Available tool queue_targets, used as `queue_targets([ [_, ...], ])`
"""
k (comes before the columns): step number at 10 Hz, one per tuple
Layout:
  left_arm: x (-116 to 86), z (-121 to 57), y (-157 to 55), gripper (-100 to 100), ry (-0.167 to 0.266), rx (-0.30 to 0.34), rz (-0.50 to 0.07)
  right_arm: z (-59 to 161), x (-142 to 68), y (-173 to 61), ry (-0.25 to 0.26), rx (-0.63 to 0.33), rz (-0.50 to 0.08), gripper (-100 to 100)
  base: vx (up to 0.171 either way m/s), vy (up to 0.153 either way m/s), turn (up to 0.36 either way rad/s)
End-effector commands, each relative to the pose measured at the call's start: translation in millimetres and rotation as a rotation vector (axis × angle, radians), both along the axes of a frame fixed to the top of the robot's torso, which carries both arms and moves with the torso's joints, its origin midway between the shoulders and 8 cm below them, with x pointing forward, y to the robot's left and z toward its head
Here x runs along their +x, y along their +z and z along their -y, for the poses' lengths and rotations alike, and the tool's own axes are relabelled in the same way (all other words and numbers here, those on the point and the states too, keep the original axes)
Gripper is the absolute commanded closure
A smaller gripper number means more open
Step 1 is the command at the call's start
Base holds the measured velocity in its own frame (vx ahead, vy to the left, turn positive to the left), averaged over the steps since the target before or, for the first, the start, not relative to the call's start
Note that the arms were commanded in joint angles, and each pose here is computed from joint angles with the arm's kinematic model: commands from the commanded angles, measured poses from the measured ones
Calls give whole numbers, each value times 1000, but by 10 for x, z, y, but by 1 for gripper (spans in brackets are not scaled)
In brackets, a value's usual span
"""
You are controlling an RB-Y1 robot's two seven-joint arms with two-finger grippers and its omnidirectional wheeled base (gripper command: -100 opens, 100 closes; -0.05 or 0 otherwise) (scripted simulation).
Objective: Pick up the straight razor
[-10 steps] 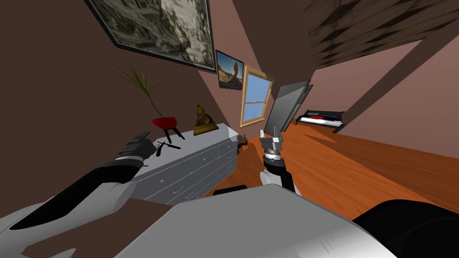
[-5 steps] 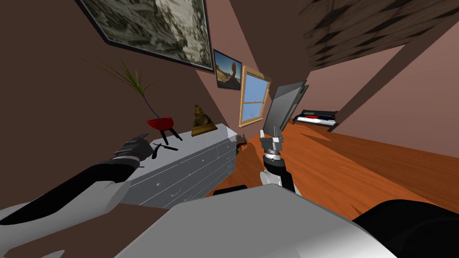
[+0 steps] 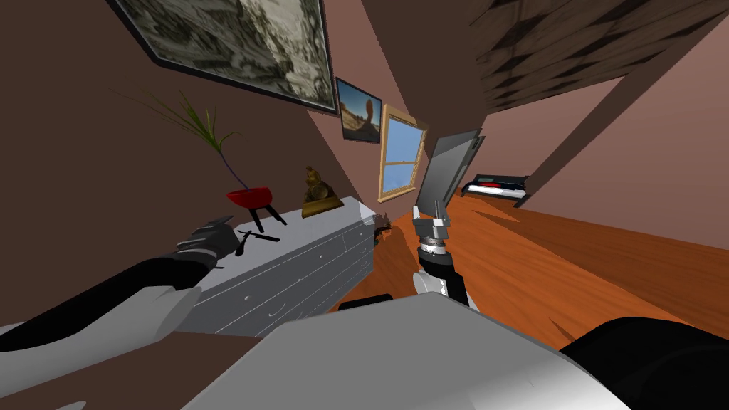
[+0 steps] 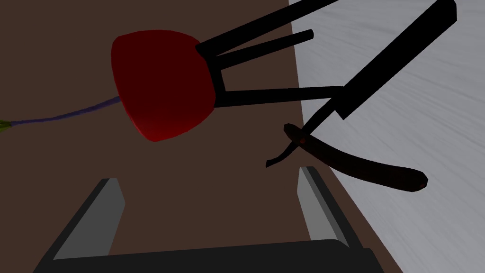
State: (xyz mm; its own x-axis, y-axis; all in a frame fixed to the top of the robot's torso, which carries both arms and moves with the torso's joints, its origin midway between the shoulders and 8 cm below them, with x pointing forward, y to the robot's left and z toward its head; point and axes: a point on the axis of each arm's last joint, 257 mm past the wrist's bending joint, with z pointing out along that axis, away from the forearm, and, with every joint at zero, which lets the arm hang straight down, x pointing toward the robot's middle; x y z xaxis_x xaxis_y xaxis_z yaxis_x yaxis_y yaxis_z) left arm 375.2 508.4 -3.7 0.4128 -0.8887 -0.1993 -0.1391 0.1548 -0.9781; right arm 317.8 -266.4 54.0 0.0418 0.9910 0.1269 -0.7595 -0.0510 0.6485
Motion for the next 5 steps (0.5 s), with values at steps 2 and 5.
queue_targets([
  [2,-48,-68,-77,-100,27,-20,-45,0,0,0,0,0,0,0,10,12,-46],
  [5,-109,-124,-136,-100,54,-41,-96,0,0,0,0,0,0,0,9,14,-52],
])
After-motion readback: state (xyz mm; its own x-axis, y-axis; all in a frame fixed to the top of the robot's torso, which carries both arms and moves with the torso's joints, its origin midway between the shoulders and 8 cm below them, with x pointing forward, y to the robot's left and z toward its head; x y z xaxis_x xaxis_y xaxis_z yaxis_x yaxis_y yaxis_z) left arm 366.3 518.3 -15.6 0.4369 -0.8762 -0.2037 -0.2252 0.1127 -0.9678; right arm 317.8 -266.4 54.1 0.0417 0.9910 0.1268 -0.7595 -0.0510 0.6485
